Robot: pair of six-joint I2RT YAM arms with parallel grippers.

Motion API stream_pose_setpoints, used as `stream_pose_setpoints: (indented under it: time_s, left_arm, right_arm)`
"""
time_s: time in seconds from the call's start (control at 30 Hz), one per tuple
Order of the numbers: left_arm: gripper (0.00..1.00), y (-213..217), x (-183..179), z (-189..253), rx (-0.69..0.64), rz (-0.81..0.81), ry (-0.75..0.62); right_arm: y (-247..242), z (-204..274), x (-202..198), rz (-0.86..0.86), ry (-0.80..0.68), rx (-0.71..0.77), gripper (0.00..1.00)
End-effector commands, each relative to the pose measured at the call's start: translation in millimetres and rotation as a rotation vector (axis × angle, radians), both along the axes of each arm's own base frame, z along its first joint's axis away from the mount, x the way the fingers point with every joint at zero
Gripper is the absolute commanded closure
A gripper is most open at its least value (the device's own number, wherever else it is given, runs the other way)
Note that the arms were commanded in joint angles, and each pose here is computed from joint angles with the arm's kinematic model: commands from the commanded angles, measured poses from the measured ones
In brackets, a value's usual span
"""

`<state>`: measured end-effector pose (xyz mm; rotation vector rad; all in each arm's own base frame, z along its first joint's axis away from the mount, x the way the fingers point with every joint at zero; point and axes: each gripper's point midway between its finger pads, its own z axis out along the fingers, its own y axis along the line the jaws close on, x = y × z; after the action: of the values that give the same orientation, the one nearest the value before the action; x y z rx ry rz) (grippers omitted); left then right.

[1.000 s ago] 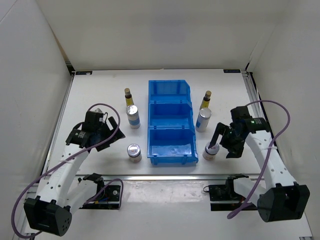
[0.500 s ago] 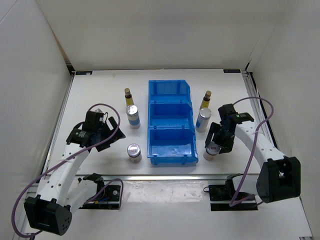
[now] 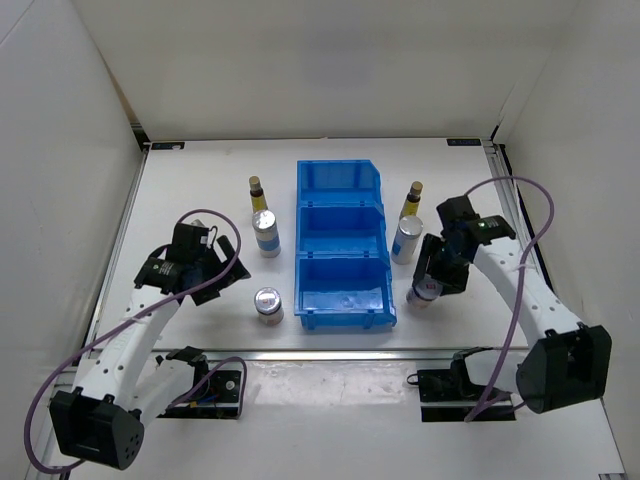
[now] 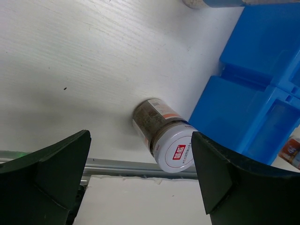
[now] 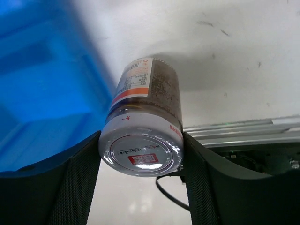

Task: Organize the condiment bottles

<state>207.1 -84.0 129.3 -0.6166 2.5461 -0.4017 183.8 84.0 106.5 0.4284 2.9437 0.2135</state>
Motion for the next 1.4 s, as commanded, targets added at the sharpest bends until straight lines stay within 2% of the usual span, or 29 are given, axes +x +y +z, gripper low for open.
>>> stream_pose_setpoints:
  time_s: [0.0, 0.03, 0.2, 0.33, 0.47, 0.6, 0.83, 0.87, 0.93, 1.03, 1.07, 1.1, 1.17, 1.23, 1.27, 1.37]
  left_arm:
    - [0.01, 3.8, 1.5, 3.8, 0.009, 0.025, -0.028]
    - [0.01, 3.8, 1.5, 3.8, 0.009, 0.025, -0.028]
    - [0.01, 5.8, 1.4, 10.0, 0.009, 0.031, -0.061]
    - [0.01, 5.8, 1.2, 11.9, 0.007, 0.031, -0.070]
    - [0.01, 5.9, 0.9, 14.0, 0.005, 0.032, -0.080]
    - [0.01, 2.7, 0.4, 21.8, -0.013, 0.013, -0.106]
    - [0.01, -2.0, -1.9, 22.3, -0.027, -0.026, -0.104]
    - [0.01, -4.4, -1.0, 24.3, -0.036, -0.033, -0.102]
    - [0.01, -7.7, -2.6, 24.4, -0.039, -0.057, -0.102]
    - [0.01, -15.0, -5.2, 20.4, -0.037, -0.092, -0.082]
    - [0.01, -15.2, -4.9, 18.3, -0.034, -0.092, -0.072]
    - [0.01, -18.3, -6.0, 15.5, -0.032, -0.107, -0.058]
    - [0.01, -24.4, -4.8, 16.0, -0.026, -0.143, -0.060]
    - [0.01, -34.7, -7.0, 11.3, -0.022, -0.189, -0.042]
    - [0.01, -36.2, -5.6, 11.9, -0.010, -0.204, -0.057]
    - [0.01, -47.2, -6.4, 6.6, 0.006, -0.251, -0.036]
  right_arm:
    - [13.7, 60.5, 18.7, 0.064, -0.182, 0.046, 1.00]
    - [21.4, 77.7, 25.8, 0.086, -0.234, 0.064, 1.00]
    - [55.7, 113.5, 33.7, 0.181, -0.305, 0.149, 1.00]
    - [95.9, 115.6, 39.6, 0.274, -0.317, 0.169, 1.00]
    - [125.7, 99.1, 42.9, 0.324, -0.287, 0.157, 1.00]
    - [147.1, 62.5, 39.4, 0.329, -0.193, 0.136, 1.00]
    - [155.7, 23.4, 42.7, 0.360, -0.100, 0.091, 1.00]
    - [155.8, 20.5, 42.9, 0.360, -0.092, 0.086, 0.95]
    - [155.5, 15.7, 43.0, 0.371, -0.080, 0.077, 0.76]
    - [154.1, 8.7, 41.4, 0.370, -0.053, 0.061, 0.65]
    - [152.6, 8.3, 42.8, 0.367, -0.059, 0.051, 0.47]
    - [152.7, 11.3, 43.0, 0.367, -0.059, 0.051, 0.41]
    - [149.8, 13.6, 41.5, 0.371, -0.060, 0.024, 0.38]
    - [144.3, 22.6, 45.4, 0.361, -0.092, 0.000, 0.22]
    - [146.6, 29.6, 46.8, 0.366, -0.119, 0.002, 0.01]
    - [146.2, 47.8, 48.4, 0.366, -0.184, 0.013, 0.01]
